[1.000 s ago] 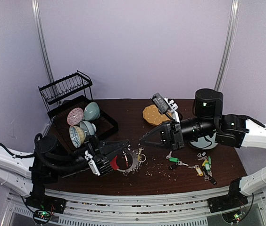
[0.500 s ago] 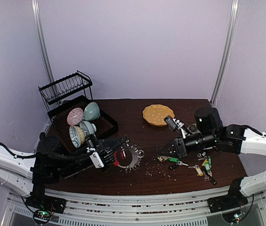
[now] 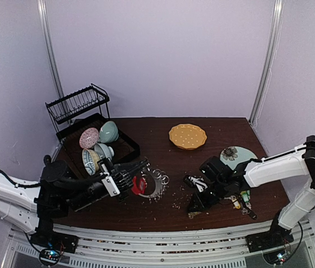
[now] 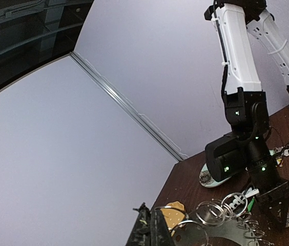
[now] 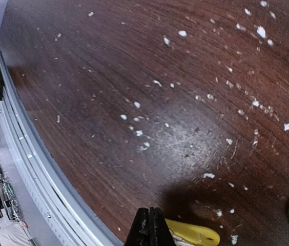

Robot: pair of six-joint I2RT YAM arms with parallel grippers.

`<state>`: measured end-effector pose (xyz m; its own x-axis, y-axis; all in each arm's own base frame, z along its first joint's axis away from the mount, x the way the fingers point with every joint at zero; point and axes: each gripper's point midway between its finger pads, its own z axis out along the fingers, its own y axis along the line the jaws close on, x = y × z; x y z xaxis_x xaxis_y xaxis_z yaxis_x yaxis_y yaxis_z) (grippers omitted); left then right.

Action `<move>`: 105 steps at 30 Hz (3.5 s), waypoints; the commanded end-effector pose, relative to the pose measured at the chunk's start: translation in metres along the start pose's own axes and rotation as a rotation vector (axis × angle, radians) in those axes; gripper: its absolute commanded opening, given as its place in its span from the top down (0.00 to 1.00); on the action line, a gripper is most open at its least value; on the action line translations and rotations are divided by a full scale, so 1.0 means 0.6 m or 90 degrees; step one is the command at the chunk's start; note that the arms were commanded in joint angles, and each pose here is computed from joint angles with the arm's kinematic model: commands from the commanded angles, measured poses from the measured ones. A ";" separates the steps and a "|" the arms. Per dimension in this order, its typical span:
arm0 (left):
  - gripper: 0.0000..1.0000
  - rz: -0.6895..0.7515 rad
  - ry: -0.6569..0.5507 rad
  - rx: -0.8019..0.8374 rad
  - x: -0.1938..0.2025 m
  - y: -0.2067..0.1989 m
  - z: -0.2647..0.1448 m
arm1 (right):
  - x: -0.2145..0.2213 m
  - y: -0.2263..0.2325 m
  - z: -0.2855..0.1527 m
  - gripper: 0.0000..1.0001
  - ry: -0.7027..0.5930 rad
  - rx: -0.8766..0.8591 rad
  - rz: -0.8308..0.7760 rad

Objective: Put the keys on the keyring

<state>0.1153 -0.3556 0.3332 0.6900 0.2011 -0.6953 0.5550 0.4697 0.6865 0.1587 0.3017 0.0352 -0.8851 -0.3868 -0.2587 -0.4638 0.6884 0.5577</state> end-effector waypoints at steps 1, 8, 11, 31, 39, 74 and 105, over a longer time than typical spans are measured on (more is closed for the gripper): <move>1.00 -0.020 -0.017 -0.020 -0.014 0.017 -0.005 | -0.022 -0.005 0.011 1.00 -0.016 0.019 -0.022; 1.00 -0.030 -0.030 -0.015 -0.022 0.019 -0.008 | -0.063 0.028 -0.035 0.44 -0.070 0.015 -0.084; 1.00 -0.035 -0.035 -0.012 -0.025 0.018 -0.008 | -0.105 0.094 -0.111 0.32 -0.184 -0.035 -0.180; 1.00 -0.042 0.000 -0.024 -0.013 0.022 0.004 | -0.139 0.430 -0.370 0.45 -0.665 -0.136 -0.468; 1.00 -0.043 0.010 -0.030 -0.010 0.026 0.004 | -0.155 0.442 -0.327 0.49 -0.653 -0.057 -0.445; 1.00 -0.040 0.016 -0.016 -0.006 0.017 0.005 | -0.162 0.436 -0.260 0.98 -0.580 -0.007 -0.452; 0.70 -0.299 0.024 0.294 -0.031 -0.034 0.013 | -0.091 0.436 -0.286 1.00 -0.552 -0.020 -0.739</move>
<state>0.0891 -0.3739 0.3106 0.2675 0.1774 -0.9471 0.9587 0.0491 0.2800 0.0972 0.3977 0.3159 0.1907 -0.2676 -0.9445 -0.9313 0.2549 -0.2602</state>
